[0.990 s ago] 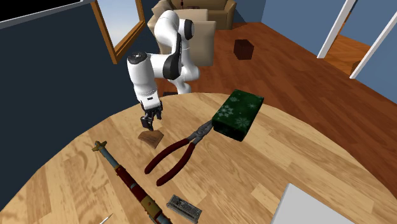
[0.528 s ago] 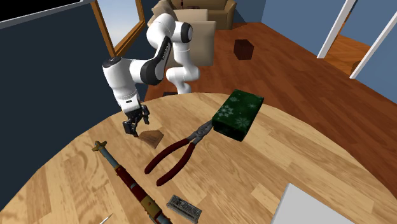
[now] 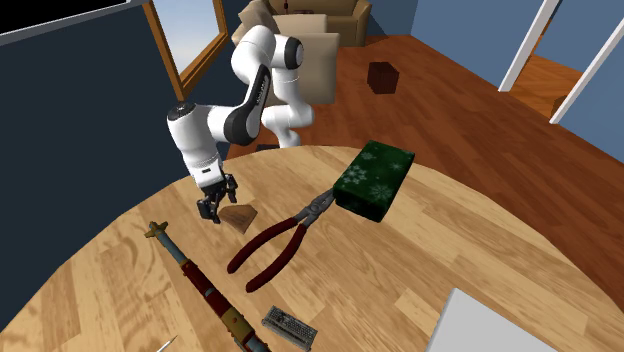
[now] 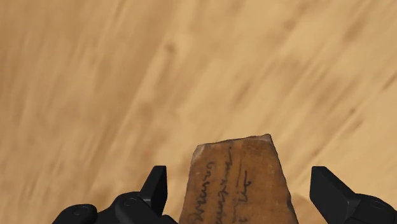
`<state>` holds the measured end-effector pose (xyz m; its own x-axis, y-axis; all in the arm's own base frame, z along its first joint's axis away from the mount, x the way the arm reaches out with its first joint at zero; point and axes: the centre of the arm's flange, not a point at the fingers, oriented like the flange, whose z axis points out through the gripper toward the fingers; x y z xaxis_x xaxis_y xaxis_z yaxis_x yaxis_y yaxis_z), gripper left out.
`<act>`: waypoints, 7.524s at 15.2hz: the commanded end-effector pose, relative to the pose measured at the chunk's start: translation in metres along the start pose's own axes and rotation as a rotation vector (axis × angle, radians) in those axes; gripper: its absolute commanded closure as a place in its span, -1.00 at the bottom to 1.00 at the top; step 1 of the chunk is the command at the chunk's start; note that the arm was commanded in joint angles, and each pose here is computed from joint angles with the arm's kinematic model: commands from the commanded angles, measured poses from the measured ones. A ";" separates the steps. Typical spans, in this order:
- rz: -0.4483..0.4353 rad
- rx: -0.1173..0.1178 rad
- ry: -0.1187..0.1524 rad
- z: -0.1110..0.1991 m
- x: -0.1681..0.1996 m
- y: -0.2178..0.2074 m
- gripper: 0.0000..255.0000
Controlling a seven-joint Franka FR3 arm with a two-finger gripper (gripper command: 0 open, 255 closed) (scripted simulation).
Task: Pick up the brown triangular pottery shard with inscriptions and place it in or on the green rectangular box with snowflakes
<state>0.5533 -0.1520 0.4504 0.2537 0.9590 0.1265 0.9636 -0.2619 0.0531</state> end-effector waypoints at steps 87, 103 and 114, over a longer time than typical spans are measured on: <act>0.000 0.000 0.000 -0.119 0.416 -0.261 1.00; 0.000 0.000 0.000 -0.059 0.408 -0.264 1.00; 0.000 0.000 0.000 -0.085 0.408 -0.264 -1.00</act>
<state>0.3962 0.3007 0.5607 0.2540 0.9588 0.1272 0.9635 -0.2624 0.0538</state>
